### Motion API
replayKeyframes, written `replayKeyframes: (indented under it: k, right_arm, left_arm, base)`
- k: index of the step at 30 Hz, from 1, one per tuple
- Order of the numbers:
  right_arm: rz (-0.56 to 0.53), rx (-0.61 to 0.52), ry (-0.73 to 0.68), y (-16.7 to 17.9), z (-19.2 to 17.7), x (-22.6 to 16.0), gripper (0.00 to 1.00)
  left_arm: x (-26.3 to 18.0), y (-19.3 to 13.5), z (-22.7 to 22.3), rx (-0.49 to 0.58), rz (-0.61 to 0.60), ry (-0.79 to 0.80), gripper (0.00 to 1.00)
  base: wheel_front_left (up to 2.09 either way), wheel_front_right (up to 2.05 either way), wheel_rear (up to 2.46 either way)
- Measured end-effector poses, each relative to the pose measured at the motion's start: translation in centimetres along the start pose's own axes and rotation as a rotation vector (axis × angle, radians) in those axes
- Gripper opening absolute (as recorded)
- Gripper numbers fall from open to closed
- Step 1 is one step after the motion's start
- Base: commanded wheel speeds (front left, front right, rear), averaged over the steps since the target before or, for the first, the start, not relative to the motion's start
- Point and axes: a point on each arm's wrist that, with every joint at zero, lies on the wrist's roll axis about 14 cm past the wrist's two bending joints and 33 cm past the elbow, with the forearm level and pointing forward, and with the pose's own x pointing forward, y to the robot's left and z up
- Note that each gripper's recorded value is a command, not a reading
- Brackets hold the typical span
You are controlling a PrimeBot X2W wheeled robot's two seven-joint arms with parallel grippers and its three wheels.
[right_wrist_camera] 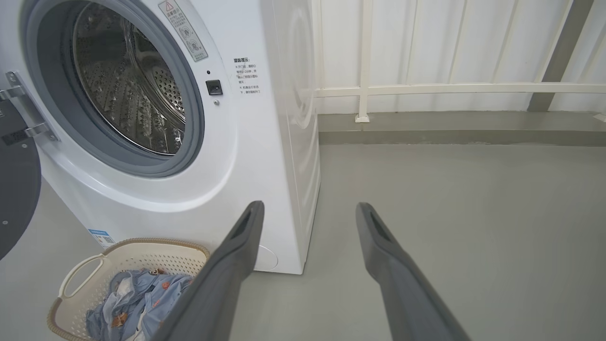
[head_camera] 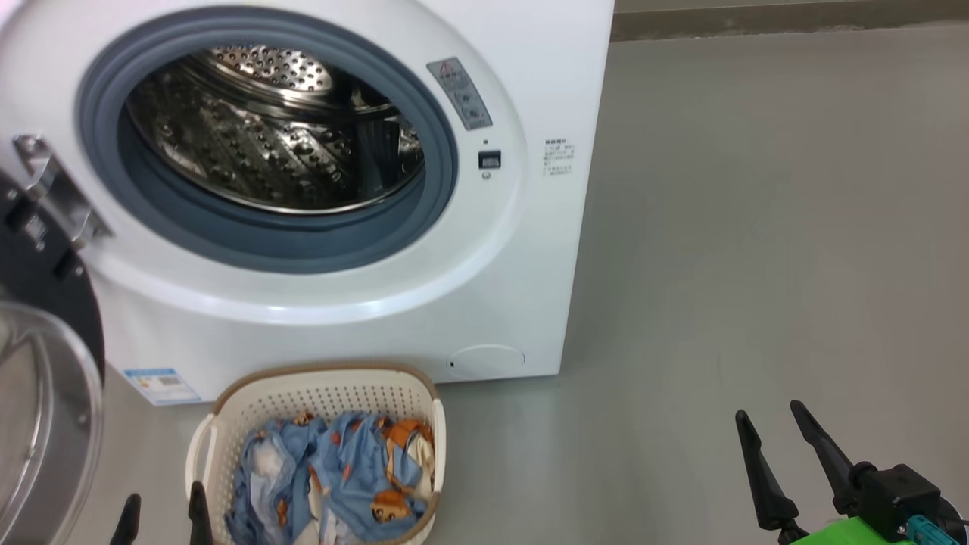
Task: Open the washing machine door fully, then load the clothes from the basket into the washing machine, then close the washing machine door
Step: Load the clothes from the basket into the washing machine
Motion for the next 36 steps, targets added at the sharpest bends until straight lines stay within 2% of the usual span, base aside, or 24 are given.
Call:
replayKeyframes:
  k: [10,36]
  right_arm:
    - [-0.003,0.002,0.011,-0.1,-0.4,0.2,1.0]
    - [-0.01,0.006,0.039,-0.3,-1.3,0.2,1.0]
  left_arm:
    - [0.5,-0.3,0.0,-0.002,-0.006,0.002,1.0]
    - [0.9,-1.8,-1.2,-0.026,-0.048,0.04,1.0]
  base:
    - [0.87,-0.87,0.0]
    - [0.0,0.0,0.0]
